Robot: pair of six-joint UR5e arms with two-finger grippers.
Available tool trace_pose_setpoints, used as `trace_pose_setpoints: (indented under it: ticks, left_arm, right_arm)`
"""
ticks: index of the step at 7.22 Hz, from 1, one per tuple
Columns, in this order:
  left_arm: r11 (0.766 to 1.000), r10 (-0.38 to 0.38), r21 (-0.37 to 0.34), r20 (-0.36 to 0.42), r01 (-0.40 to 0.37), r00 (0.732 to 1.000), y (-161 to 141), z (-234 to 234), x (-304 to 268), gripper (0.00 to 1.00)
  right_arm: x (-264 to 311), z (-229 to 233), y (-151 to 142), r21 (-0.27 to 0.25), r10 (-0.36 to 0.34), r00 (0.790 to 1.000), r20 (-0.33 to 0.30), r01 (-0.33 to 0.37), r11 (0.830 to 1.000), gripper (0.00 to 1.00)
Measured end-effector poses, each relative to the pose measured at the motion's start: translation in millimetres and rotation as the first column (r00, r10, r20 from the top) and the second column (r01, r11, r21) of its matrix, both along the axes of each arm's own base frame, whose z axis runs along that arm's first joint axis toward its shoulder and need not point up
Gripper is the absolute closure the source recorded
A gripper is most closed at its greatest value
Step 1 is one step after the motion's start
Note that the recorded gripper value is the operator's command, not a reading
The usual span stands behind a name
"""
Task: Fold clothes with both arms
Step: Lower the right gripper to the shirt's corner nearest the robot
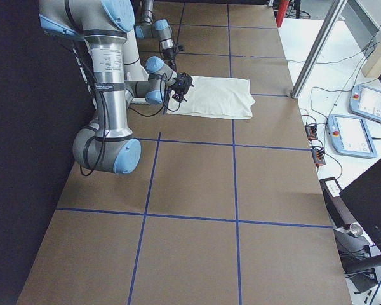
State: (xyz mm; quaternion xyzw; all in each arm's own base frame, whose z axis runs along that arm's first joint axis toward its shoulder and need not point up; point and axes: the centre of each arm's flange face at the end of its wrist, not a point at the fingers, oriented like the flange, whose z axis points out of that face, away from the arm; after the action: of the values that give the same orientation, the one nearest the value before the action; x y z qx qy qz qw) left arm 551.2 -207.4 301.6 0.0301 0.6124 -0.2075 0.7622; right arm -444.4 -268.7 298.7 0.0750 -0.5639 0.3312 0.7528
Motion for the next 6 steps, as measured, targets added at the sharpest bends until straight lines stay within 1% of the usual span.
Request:
trace_pose_setpoints:
  ticks: [1, 2, 3, 4, 6]
  left_arm:
    - [1.0, 0.0, 0.0, -0.001, 0.0, 1.0, 0, -1, 0, 1.0]
    - [1.0, -0.003, 0.001, -0.002, 0.003, 1.0, 0, -1, 0, 1.0]
    - [1.0, -0.008, 0.002, -0.002, 0.008, 1.0, -1, -1, 0, 1.0]
    - [1.0, -0.01, 0.003, -0.002, 0.01, 1.0, -1, -1, 0, 1.0]
    - [1.0, -0.011, 0.003, -0.003, 0.011, 1.0, -1, -2, 0, 1.0]
  right_arm:
    - [-9, -2, 8, -0.065, 0.012, 1.0, 0.011, -0.011, 0.998, 0.19]
    - [-23, -8, 16, -0.131, 0.02, 1.0, -0.003, -0.021, 0.991, 0.17]
    - [-40, -14, 26, -0.184, 0.019, 0.999, -0.042, -0.027, 0.983, 0.14]
    - [-57, -15, 38, -0.212, 0.009, 0.996, -0.085, -0.027, 0.977, 0.14]
    - [-83, -9, 55, -0.215, 0.009, 0.991, -0.136, -0.038, 0.976, 0.14]
